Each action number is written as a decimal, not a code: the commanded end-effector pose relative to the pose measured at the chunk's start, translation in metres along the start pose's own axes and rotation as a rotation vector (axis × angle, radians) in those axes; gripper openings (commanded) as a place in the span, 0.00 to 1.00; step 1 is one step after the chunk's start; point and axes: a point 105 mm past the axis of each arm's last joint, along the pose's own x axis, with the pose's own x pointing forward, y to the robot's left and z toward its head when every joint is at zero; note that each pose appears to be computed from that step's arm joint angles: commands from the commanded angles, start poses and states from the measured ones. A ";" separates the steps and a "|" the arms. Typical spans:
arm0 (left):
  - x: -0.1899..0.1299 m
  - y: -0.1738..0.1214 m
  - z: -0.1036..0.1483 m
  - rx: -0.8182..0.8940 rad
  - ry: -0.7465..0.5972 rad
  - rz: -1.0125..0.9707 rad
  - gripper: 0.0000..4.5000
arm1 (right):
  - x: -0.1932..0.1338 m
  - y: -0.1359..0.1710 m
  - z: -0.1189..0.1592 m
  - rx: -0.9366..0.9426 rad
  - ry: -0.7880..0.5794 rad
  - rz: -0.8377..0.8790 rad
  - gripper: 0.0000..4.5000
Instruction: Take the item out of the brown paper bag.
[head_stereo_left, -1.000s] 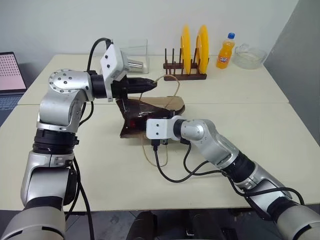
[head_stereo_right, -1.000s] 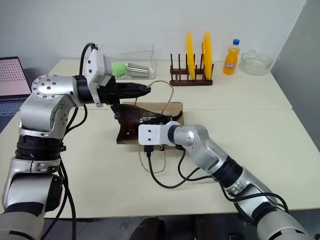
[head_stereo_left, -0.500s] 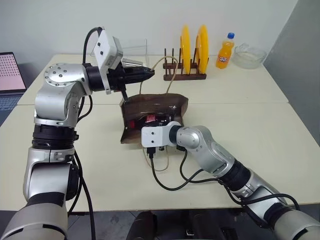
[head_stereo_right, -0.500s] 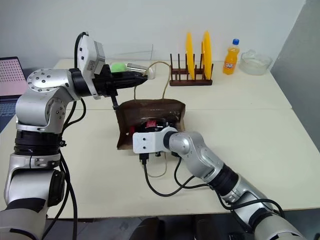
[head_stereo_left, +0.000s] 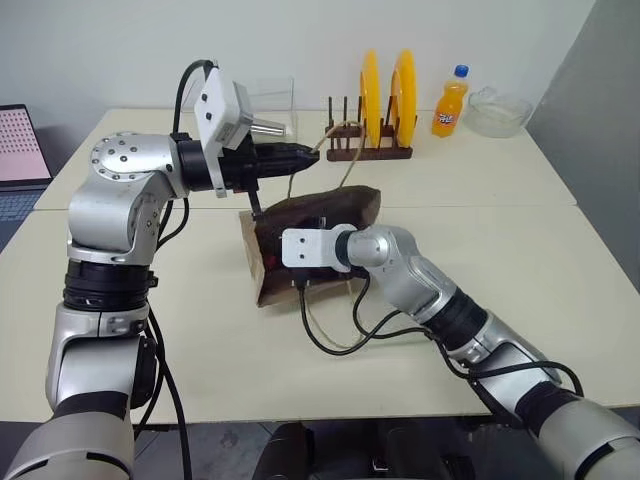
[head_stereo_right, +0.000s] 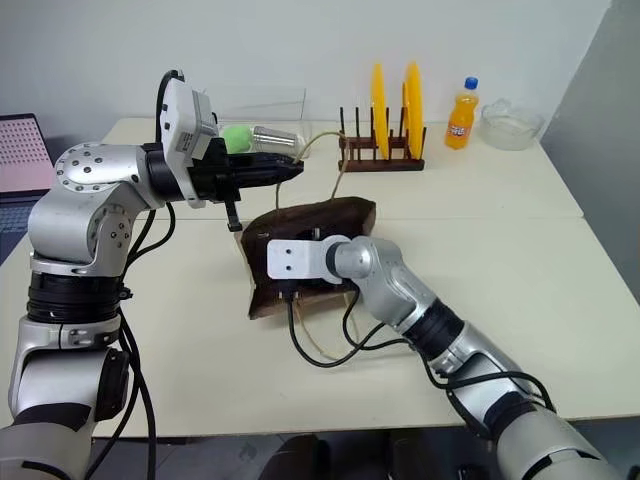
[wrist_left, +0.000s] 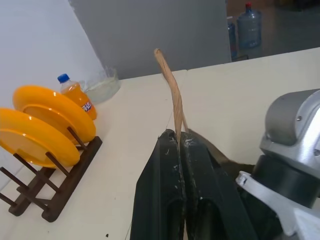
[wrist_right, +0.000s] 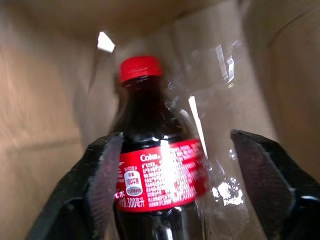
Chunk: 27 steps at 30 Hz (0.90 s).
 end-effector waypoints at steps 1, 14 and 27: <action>-0.003 -0.002 0.014 0.050 -0.029 -0.002 0.00 | -0.003 -0.003 0.003 -0.049 -0.003 0.030 0.78; -0.004 -0.004 0.011 0.059 -0.017 -0.010 0.00 | -0.002 0.003 -0.020 -0.103 0.098 0.159 0.78; -0.002 -0.005 0.011 0.064 -0.017 -0.020 0.00 | 0.015 0.018 -0.054 -0.186 0.225 0.224 0.78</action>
